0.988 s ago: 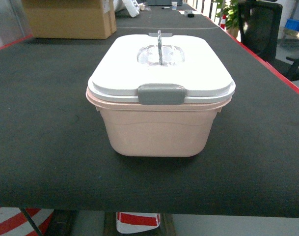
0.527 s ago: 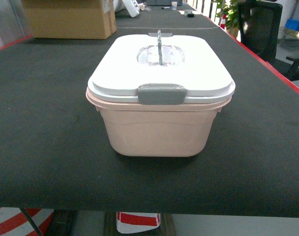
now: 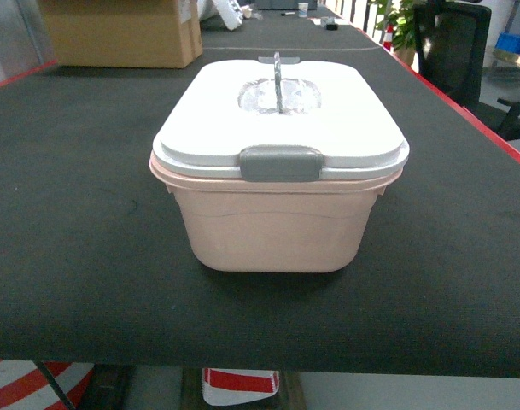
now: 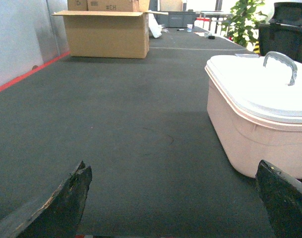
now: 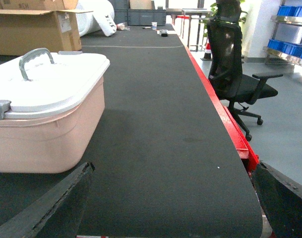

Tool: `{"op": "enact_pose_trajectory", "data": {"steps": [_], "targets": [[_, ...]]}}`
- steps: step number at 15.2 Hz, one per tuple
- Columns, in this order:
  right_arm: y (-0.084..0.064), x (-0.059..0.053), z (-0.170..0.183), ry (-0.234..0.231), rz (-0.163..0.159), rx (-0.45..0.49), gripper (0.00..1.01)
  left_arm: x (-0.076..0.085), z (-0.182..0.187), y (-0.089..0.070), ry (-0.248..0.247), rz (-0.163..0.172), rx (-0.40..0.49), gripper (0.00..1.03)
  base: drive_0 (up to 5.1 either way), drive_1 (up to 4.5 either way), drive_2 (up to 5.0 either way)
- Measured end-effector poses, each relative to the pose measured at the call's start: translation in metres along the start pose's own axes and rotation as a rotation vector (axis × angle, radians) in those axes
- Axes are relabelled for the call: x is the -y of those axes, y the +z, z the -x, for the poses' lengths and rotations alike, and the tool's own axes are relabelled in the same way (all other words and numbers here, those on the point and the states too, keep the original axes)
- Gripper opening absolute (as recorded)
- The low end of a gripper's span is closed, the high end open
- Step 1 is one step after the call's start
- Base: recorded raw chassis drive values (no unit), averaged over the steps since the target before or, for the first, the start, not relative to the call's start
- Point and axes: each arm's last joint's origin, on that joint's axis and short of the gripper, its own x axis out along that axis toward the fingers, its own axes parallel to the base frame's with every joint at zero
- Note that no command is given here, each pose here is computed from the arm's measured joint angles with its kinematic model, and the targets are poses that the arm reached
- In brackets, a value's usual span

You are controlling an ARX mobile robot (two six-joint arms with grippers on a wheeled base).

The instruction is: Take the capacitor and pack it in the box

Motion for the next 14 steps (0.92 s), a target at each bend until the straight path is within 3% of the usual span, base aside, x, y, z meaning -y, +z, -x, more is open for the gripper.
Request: {"op": "enact_pose_trajectory", "data": {"steps": [14], "targets": [[0.0, 0.0, 0.0, 0.0, 0.0, 0.0, 0.98, 0.0, 0.0, 0.0, 0.0, 0.0, 0.0, 0.98, 0.0, 0.0, 0.0]]}}
